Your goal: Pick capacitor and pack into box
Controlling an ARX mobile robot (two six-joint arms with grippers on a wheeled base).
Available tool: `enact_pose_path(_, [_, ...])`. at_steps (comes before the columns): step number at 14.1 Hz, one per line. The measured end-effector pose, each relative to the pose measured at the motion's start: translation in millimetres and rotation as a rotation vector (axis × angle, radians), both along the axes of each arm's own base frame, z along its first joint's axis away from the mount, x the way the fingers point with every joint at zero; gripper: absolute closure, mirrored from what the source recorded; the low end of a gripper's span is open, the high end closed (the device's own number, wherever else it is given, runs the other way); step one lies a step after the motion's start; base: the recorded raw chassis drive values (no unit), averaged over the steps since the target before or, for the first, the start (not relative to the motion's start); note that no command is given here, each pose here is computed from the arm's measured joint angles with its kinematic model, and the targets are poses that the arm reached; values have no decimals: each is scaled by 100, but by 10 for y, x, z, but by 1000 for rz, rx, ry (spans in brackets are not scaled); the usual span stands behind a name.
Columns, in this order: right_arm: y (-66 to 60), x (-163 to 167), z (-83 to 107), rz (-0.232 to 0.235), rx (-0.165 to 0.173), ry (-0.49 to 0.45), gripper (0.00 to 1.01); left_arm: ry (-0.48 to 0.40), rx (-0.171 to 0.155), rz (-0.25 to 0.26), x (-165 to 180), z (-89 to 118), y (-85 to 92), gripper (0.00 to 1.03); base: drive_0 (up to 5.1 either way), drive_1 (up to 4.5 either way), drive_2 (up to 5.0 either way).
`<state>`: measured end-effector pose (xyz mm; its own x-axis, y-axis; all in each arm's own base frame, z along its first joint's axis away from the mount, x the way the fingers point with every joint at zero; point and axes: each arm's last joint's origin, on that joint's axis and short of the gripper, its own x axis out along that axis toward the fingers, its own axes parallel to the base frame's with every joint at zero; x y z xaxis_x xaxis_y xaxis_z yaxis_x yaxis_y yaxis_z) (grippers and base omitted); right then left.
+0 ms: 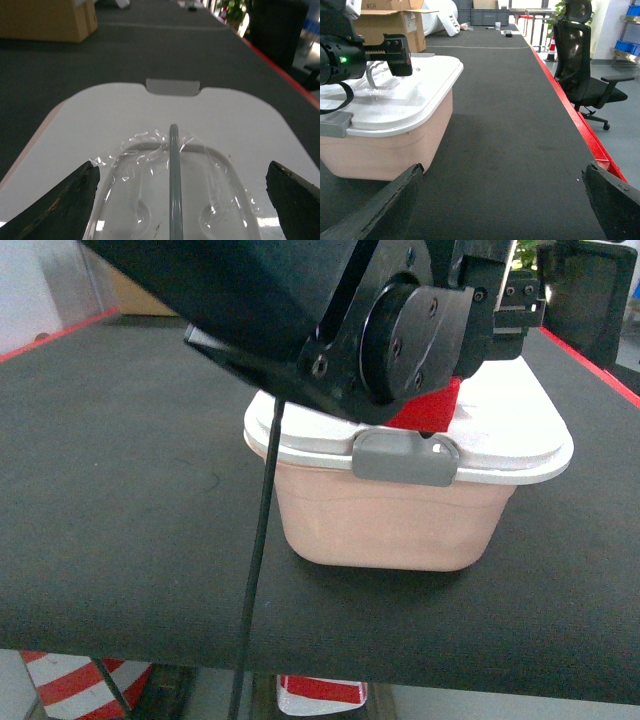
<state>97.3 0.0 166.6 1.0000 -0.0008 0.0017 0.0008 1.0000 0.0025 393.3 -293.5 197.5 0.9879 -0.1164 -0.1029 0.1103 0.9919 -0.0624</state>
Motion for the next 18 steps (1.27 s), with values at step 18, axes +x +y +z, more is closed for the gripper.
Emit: enact_pose_path(18, [0,0,0,1,0,0,3,-115,63,124,-1483,-173,2463,40,0,0,0])
